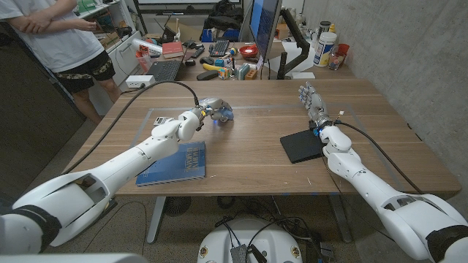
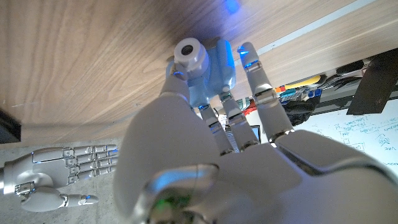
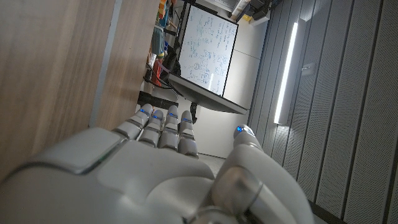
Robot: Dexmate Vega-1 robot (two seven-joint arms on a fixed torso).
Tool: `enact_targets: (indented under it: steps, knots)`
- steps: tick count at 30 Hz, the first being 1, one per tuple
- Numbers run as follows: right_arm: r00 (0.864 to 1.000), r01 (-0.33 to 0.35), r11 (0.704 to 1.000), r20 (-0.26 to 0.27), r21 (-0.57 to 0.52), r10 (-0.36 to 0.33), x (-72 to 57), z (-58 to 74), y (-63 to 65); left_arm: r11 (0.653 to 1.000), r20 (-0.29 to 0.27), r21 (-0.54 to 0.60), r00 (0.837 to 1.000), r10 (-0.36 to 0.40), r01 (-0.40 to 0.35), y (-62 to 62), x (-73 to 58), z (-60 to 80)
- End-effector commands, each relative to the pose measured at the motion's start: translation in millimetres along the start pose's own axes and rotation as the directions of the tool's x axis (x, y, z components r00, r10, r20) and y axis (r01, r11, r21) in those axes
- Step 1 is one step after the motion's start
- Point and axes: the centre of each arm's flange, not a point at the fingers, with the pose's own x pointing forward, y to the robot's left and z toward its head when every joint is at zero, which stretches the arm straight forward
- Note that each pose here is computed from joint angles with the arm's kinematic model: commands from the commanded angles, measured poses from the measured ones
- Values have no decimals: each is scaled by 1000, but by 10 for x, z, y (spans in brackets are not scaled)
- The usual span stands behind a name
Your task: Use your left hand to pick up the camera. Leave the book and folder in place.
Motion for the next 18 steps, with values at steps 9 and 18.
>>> enact_targets:
  steps: [9, 18]
  knots:
    - [1000, 7, 1000, -1, 1, -7, -37, -1, -45, 999, 2, -45, 1000, 25, -25, -30, -13, 12]
    - [1000, 4, 1000, 0, -5, -4, -28, 16, -37, 998, -11, -53, 1000, 21, -21, -39, -34, -5]
